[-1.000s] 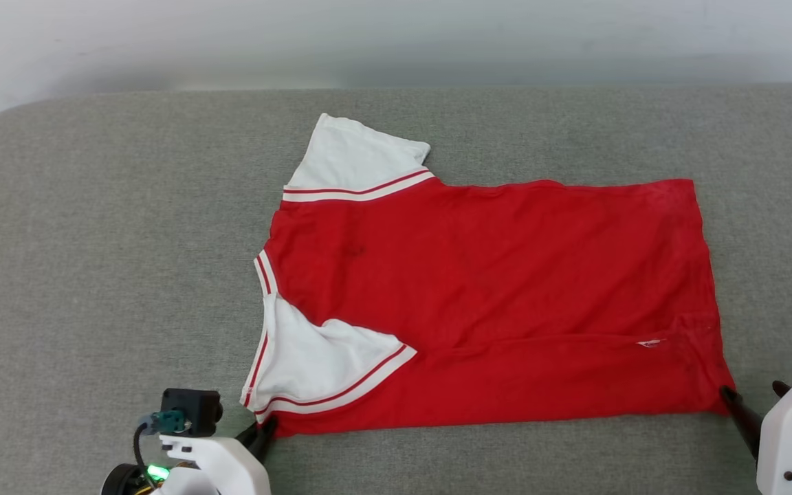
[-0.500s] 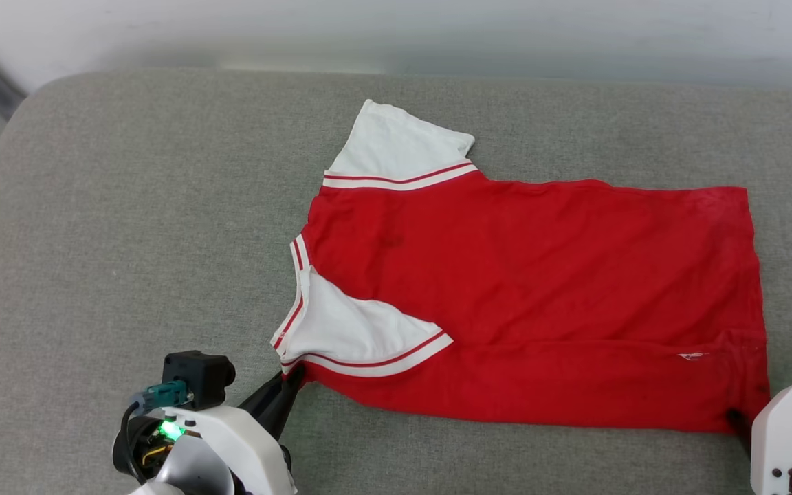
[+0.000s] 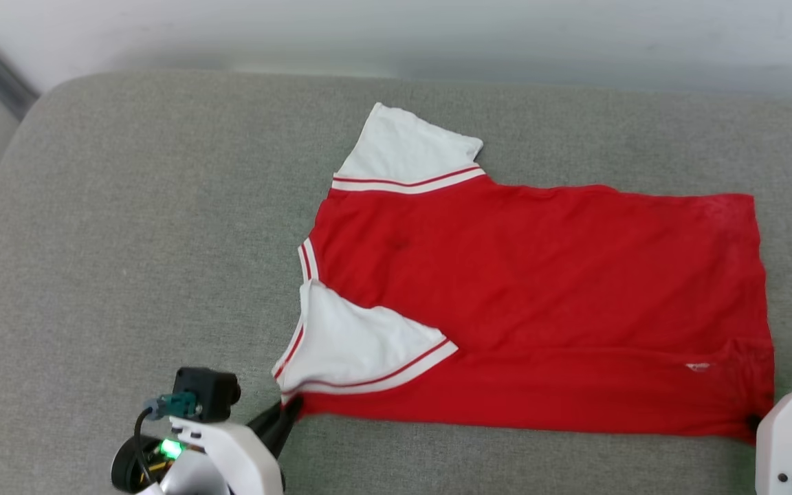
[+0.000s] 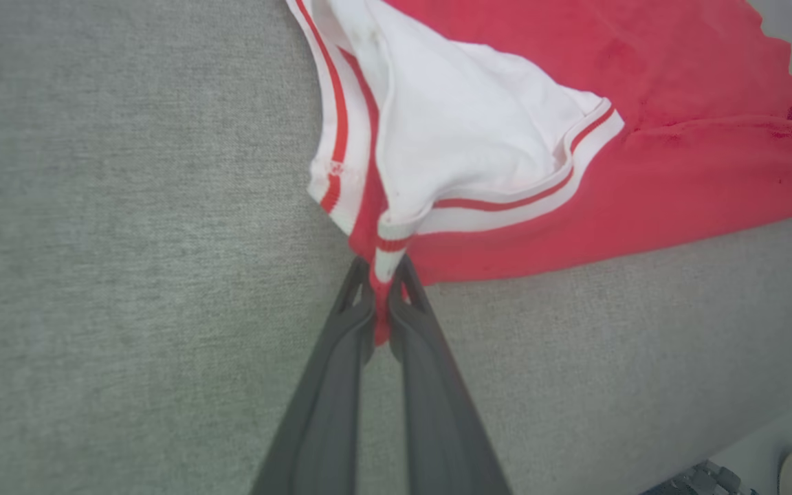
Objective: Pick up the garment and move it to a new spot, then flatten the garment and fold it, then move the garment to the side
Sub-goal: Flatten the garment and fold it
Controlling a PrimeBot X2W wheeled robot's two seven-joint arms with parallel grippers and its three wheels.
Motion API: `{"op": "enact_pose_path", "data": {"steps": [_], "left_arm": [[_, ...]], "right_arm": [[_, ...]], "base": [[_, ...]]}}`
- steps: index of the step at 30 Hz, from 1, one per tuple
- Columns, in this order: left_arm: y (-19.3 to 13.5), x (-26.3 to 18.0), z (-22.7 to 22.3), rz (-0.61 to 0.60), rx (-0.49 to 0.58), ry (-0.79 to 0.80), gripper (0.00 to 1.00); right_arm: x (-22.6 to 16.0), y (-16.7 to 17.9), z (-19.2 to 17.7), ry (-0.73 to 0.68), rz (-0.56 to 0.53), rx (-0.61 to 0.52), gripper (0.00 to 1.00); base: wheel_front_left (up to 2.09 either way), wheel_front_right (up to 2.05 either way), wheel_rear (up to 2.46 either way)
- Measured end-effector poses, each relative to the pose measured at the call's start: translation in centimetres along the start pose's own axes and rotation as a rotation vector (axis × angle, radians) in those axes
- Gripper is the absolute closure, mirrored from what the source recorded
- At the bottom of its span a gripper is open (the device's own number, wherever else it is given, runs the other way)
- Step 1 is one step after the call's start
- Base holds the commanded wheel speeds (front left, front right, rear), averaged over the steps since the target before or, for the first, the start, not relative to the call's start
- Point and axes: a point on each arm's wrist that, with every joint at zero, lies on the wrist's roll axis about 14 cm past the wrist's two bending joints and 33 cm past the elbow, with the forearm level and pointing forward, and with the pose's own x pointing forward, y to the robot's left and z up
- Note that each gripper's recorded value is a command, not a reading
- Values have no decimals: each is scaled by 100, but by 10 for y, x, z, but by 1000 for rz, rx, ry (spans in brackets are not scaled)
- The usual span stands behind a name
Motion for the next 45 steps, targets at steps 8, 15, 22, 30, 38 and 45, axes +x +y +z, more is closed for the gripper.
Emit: {"op": "enact_pose_path", "data": {"steps": [8,15,22,30,38,45], "left_arm": [[2,-24,-29,6,-13,104,100],[-7,-39,-51,-18,-12,185,100],[-20,-37,-71,-61,-33,252,100],[-12,-30,-69,-48,6,224,0],[-7,-21,13,-28,126,-143,0],[-18,-31,88,-30,189,-531,0]], "right_arm": [[-34,-12,12,-116,-28,36,100],[-61,-22,-6,-113,-63,75,100],[-65,-32,-45,-14,-101,116,100],[-60,-27,-56,3,-88,132,0],[-74,-32,-2,-218,-95,116,0],[-104,-33,66,-565,-113,111,0]], "base": [[0,0,0],[0,0,0],[0,0,0],[0,0,0],[0,0,0],[0,0,0]]}}
